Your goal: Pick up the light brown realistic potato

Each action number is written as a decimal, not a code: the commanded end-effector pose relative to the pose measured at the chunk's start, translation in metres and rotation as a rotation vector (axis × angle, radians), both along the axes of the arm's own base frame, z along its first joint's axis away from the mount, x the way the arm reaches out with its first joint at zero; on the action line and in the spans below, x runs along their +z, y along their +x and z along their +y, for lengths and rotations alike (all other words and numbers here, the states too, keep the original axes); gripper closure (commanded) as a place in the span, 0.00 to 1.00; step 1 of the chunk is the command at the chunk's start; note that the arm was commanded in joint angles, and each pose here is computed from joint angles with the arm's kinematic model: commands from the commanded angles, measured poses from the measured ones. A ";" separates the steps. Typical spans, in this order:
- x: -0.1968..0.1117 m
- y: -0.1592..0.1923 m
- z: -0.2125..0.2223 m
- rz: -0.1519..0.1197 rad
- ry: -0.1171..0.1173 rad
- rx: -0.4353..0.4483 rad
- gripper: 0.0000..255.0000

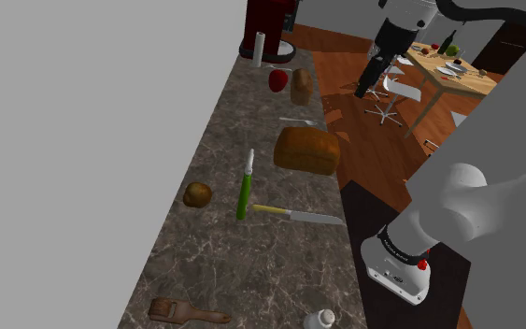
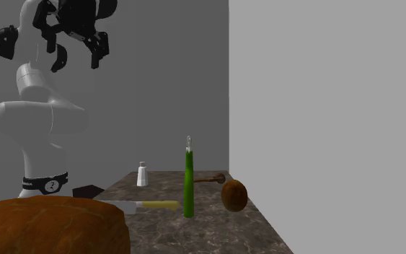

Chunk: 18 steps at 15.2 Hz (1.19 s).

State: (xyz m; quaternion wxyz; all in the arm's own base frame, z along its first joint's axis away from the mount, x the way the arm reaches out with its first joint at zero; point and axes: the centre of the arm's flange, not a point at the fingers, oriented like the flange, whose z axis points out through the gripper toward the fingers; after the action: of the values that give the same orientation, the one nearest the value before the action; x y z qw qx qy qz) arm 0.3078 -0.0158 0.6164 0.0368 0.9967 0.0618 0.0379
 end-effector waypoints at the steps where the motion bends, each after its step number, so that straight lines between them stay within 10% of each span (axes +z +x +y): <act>1: 0.000 0.000 0.000 0.000 0.000 0.000 0.00; 18: -0.122 0.133 0.137 0.089 0.036 0.169 0.00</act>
State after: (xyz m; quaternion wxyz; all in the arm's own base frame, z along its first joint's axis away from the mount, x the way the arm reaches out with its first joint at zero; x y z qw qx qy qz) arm 0.4329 0.1144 0.5047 0.0144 0.9899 0.1413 -0.0001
